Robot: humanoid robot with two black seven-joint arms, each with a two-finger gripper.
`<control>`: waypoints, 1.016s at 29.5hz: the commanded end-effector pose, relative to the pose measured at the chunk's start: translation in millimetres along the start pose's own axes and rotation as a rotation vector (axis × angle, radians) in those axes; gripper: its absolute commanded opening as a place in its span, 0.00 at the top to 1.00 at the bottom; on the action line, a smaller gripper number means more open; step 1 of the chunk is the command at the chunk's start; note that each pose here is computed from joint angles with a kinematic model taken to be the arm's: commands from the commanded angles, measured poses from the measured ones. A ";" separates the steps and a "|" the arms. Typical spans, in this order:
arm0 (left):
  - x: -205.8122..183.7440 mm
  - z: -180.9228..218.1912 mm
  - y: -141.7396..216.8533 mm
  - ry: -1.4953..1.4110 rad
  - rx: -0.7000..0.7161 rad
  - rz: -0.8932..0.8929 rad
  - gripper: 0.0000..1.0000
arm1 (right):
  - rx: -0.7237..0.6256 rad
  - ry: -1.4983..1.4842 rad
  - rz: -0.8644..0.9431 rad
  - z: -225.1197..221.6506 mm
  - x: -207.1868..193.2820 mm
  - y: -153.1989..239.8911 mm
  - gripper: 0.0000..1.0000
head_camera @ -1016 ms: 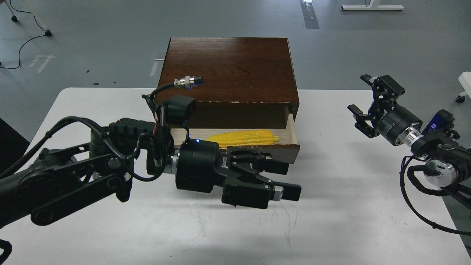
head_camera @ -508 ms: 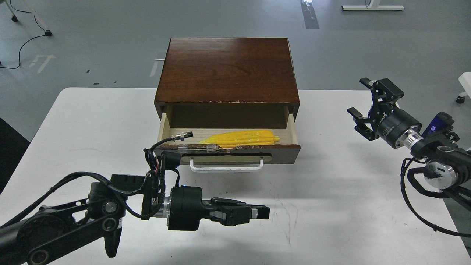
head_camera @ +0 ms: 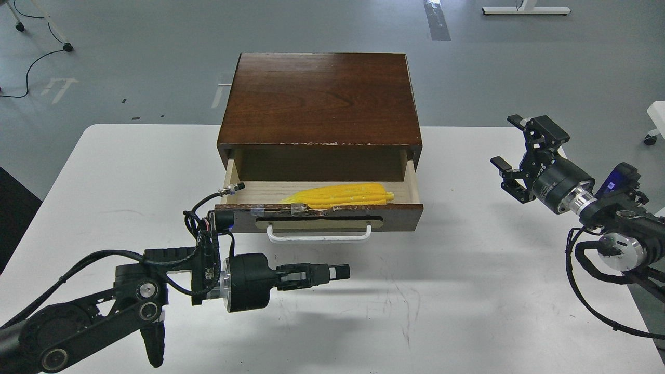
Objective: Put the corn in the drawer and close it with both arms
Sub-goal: 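Bring the left gripper up against the drawer front near the white handle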
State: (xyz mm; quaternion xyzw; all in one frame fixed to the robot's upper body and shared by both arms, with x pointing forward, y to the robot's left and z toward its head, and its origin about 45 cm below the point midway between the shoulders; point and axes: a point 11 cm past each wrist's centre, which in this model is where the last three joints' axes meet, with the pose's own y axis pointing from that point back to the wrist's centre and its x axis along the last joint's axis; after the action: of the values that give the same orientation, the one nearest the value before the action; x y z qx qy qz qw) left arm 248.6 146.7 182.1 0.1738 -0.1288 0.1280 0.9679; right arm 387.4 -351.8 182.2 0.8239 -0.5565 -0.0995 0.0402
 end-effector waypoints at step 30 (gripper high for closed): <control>22.0 -3.1 4.2 0.077 -0.007 0.100 1.00 | -0.014 -0.008 0.003 7.2 0.0 3.7 0.00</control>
State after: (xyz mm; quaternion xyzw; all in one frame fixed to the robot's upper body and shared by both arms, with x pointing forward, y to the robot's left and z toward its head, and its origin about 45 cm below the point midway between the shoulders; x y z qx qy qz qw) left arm 264.3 154.6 183.5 0.1643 -0.1022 0.1741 0.9655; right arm 383.2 -352.7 176.8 0.8226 -0.5570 -0.1054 0.0433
